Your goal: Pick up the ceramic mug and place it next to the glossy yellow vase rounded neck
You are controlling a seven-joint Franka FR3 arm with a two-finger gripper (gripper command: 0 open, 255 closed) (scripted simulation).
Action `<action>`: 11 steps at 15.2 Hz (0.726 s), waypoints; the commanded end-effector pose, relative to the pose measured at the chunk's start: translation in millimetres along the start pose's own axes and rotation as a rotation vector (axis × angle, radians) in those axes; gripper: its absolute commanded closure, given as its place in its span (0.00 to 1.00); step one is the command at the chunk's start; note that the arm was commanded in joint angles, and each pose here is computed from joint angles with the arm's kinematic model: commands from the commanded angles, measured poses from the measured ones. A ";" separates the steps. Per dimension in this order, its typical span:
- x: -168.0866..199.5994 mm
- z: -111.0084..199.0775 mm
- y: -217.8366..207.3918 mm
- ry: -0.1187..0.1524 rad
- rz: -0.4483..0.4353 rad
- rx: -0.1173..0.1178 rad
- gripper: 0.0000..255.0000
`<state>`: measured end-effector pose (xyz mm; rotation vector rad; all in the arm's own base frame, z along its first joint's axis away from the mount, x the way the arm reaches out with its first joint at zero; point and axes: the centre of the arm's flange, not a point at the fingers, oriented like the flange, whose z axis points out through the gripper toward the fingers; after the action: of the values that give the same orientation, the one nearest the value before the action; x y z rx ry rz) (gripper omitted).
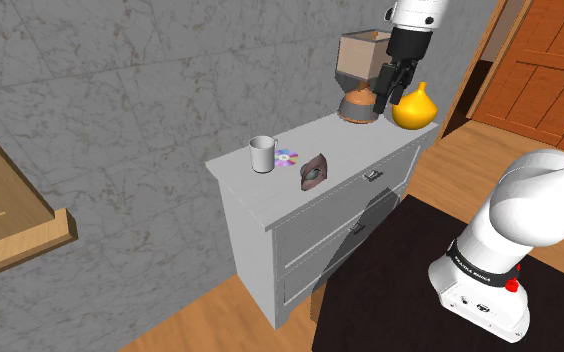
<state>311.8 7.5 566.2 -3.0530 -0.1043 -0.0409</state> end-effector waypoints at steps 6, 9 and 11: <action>54.6 30.1 -28.0 -0.006 0.016 -0.025 0.00; 87.5 48.7 -44.0 -0.010 0.025 -0.041 0.00; 109.4 61.3 -54.4 -0.013 0.032 -0.051 0.00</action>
<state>409.0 66.1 518.6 -3.1006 -0.0628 -0.0239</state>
